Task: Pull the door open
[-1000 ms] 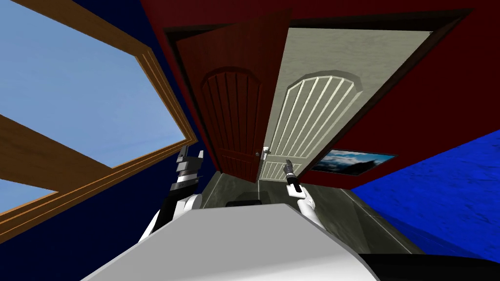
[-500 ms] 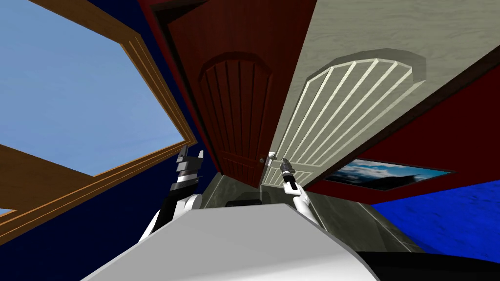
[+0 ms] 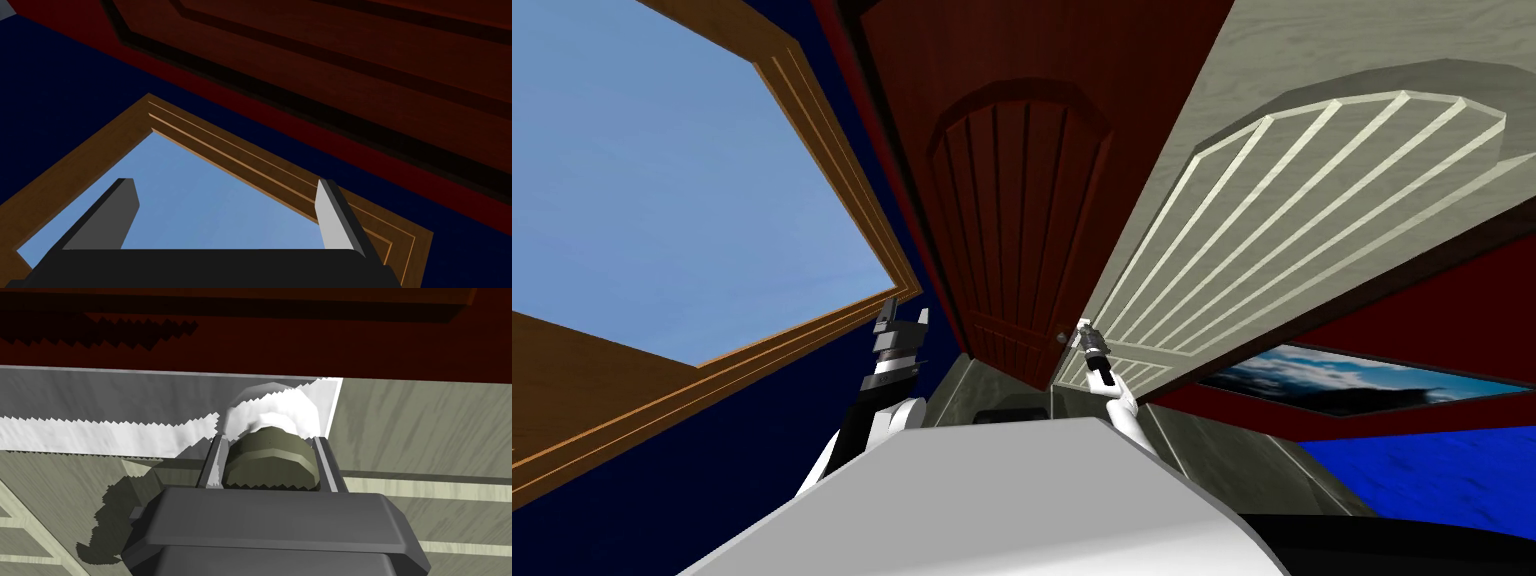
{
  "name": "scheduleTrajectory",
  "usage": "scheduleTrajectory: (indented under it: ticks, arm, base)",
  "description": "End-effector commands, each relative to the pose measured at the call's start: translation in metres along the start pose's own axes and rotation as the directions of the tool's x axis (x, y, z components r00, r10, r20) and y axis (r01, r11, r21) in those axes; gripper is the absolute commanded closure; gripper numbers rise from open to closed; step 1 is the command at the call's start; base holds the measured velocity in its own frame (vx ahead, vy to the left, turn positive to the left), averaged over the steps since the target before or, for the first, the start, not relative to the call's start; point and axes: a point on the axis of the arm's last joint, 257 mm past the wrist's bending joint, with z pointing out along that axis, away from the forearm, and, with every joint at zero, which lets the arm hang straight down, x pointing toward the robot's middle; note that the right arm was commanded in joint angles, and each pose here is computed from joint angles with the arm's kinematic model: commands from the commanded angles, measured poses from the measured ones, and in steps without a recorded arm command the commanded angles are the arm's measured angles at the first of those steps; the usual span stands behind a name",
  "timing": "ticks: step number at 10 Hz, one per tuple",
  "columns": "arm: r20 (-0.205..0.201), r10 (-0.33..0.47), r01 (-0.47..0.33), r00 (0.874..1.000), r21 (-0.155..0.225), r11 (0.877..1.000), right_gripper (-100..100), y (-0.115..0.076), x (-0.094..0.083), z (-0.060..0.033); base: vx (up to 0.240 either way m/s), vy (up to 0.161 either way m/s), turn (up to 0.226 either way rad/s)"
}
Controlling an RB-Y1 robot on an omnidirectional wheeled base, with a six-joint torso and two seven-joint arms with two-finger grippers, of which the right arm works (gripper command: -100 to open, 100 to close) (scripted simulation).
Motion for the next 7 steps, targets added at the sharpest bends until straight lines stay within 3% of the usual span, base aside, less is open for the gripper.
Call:
scheduleTrajectory:
  ticks: [1,4,5,7]
  arm:
    - [0.002,-0.001,0.001,1.000,0.000,1.000,100,0.000,-0.002,-0.0003]
    - [0.002,-0.001,0.001,1.000,0.000,1.000,100,0.000,-0.002,-0.0003]
    - [0.025,-0.016,0.016,1.000,0.019,1.000,100,-0.006,-0.020,-0.0064]
    - [0.043,-0.029,0.028,0.999,0.029,0.999,100,-0.009,-0.036,-0.0110]
  base:
    - [-0.029,-0.018,0.031]
    - [-0.007,-0.003,0.003]
    - [-0.085,-0.092,-0.089]
    - [-0.150,-0.132,-0.133]
